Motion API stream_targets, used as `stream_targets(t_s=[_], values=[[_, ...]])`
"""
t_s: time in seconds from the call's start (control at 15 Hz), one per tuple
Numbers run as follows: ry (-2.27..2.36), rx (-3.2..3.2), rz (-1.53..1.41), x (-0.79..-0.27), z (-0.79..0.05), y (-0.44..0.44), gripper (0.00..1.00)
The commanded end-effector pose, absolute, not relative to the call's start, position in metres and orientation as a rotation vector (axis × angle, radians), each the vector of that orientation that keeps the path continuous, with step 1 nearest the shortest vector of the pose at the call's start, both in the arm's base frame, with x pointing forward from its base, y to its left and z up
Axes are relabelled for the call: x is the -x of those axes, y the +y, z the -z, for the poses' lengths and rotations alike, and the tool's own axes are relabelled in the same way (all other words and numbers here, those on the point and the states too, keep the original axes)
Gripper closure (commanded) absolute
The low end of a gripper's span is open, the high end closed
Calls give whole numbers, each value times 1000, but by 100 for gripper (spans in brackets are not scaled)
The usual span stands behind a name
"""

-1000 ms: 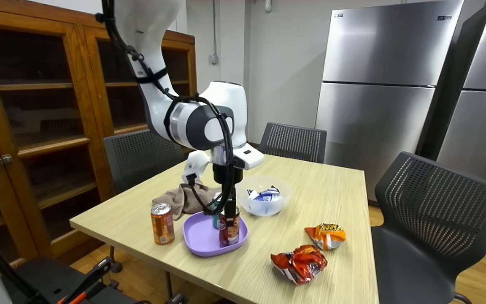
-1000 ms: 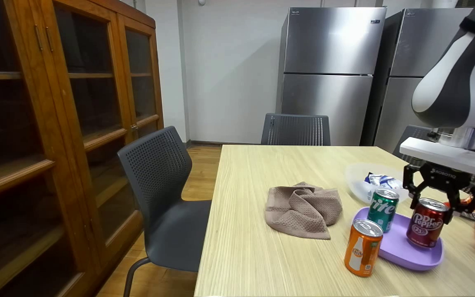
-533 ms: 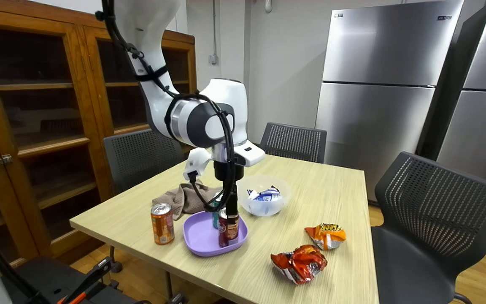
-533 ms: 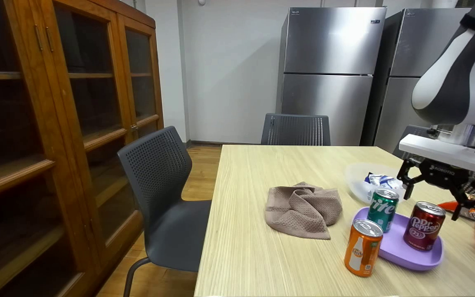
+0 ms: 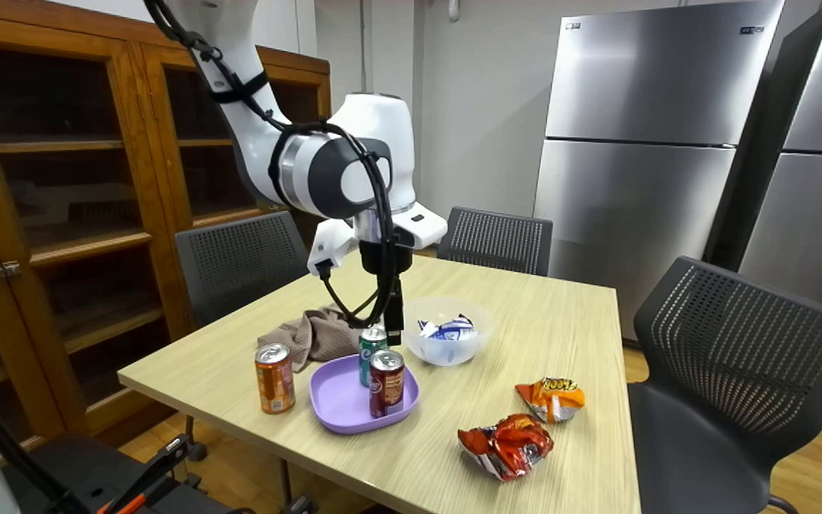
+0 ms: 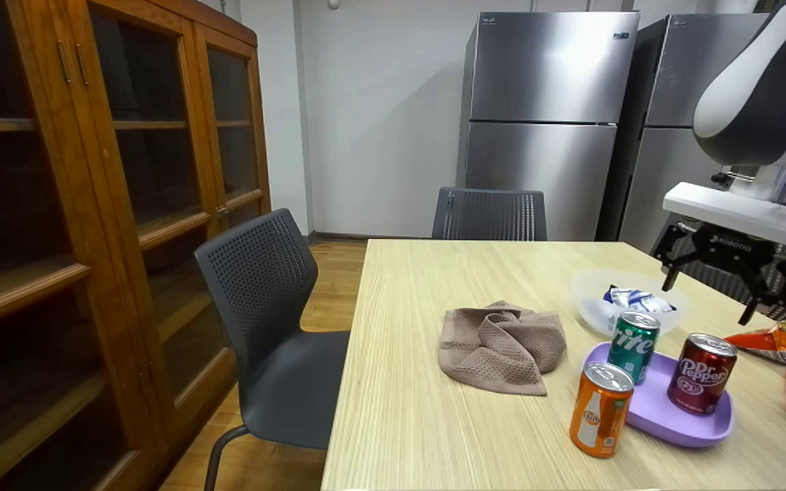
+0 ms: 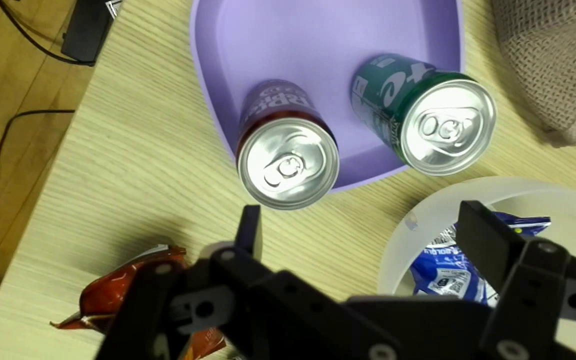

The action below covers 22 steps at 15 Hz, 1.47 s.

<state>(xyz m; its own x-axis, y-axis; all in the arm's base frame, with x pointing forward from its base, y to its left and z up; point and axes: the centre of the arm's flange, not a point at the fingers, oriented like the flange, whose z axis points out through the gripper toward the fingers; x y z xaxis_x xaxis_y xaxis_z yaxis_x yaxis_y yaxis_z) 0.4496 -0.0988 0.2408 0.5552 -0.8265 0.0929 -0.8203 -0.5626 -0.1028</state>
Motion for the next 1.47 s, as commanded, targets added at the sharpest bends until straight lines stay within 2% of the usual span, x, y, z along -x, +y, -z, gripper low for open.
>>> stream_targets(t_s=[0.0,0.8,1.4], values=[[1355,2759,251,-434,-266,-70,0],[863,2980,246,-394,-274,32,0],[597,3069,177,-370,-260,69,0]])
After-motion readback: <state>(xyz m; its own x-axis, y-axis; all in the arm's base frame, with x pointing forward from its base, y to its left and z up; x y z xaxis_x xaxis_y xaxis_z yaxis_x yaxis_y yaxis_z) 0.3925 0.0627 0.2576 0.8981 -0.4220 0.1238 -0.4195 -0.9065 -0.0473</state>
